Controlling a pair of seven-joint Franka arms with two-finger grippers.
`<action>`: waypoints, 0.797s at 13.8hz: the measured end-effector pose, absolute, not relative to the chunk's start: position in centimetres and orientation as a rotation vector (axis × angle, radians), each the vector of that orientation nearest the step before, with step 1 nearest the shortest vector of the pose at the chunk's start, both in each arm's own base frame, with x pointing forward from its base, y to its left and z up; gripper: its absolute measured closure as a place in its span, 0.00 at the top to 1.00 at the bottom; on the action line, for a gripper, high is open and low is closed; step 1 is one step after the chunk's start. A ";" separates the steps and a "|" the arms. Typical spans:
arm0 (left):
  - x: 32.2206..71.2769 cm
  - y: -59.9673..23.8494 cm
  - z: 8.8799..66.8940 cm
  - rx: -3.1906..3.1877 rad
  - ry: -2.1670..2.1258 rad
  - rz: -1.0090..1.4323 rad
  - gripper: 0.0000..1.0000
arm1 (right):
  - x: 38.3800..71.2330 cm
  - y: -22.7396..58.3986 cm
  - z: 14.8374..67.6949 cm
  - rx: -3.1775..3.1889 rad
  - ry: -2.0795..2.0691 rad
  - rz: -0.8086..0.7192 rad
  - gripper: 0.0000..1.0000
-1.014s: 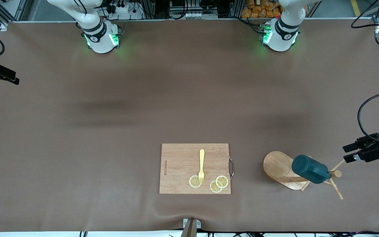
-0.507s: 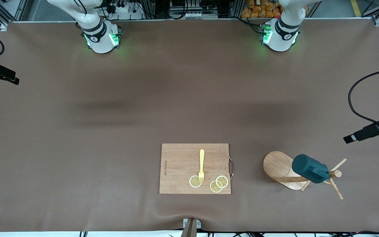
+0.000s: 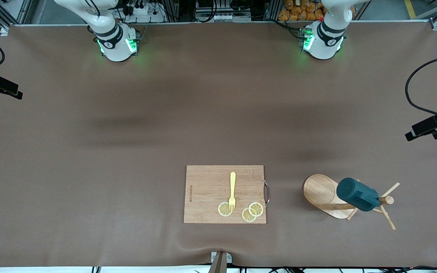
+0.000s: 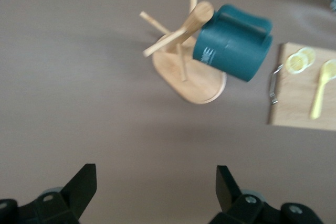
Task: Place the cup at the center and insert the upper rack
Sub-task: 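Open the left gripper and withdraw it from the hung mug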
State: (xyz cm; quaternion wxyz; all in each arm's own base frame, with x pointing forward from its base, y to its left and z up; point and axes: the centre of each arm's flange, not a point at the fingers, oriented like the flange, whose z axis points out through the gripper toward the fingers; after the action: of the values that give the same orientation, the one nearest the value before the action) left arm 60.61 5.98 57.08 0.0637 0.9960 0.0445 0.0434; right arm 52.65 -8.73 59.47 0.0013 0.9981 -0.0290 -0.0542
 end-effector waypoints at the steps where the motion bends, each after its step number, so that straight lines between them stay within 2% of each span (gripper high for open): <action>1: 59.8 4.8 57.7 3.042 0.098 0.121 1.00 | 52.7 -8.6 59.5 3.133 -0.094 -0.167 1.00; 8: 54.1 -2.5 62.1 3.102 -0.102 0.004 1.00 | 52.7 -8.7 61.2 3.131 -0.114 -0.147 1.00; 11: 52.9 -4.6 62.5 3.173 -0.159 -0.056 1.00 | 51.8 -8.1 61.2 3.131 -0.110 -0.270 1.00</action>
State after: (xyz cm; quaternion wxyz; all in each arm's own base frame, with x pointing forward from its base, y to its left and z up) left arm 52.86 -4.62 62.50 -0.0180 0.9984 -0.0501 -0.0176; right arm 51.79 -8.07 61.24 -0.0012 0.9957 -0.0351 -0.0859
